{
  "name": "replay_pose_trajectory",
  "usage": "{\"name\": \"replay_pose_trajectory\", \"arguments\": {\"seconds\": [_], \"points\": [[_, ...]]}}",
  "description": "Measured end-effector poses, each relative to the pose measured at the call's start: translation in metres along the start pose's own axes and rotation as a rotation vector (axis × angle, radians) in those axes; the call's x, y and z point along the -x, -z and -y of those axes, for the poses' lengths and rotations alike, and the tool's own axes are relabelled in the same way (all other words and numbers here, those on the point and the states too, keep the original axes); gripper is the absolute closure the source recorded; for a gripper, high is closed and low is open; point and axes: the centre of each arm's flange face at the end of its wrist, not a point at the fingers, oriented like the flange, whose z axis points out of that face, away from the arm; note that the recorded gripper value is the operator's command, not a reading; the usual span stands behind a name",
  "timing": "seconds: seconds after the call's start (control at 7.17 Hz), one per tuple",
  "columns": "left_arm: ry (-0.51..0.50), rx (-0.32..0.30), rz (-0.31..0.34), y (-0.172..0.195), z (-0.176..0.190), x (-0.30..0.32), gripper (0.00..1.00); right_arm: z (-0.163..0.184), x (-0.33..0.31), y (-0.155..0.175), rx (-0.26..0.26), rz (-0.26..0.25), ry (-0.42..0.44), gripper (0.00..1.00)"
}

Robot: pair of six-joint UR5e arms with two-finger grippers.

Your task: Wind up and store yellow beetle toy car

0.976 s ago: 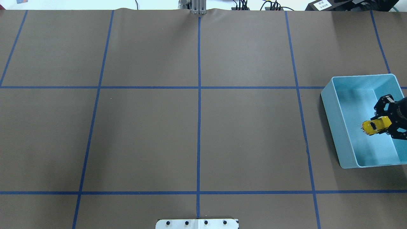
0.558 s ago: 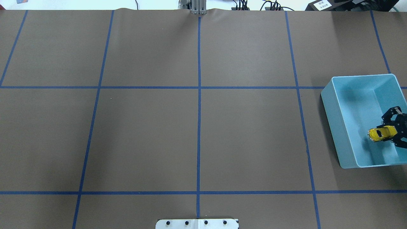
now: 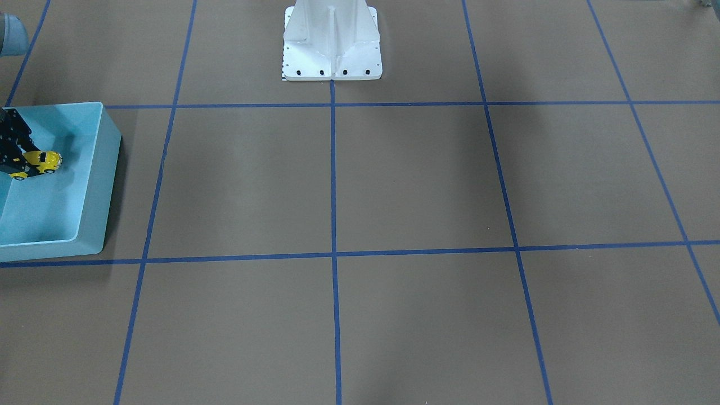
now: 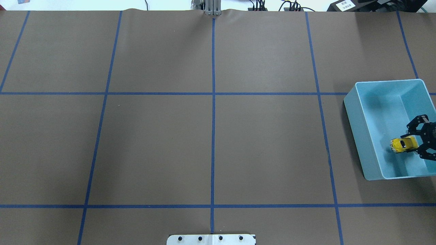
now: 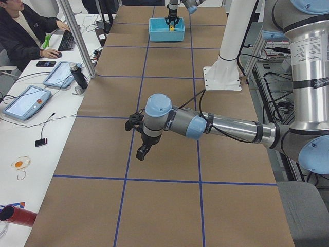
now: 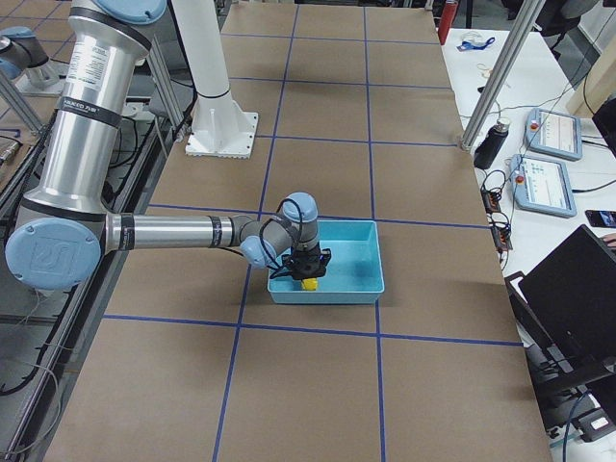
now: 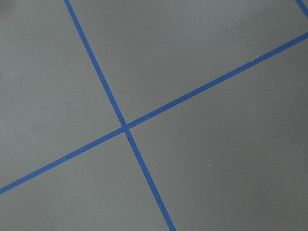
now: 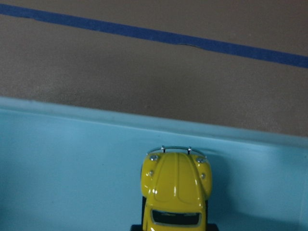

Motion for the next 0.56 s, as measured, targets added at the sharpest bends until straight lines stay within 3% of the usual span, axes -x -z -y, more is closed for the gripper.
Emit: {"name": "replay_pose_trajectory", "arguments": {"seconds": [0.28,0.56], "points": [[0.001,-0.001,0.0,0.001,0.0,-0.001,0.0,-0.011,0.001,0.006,0.02,0.006,0.009,0.0],[0.003,-0.002,-0.001,0.003,0.0,-0.001,0.0,-0.039,0.01,0.032,0.06,0.052,0.062,0.0]]}}
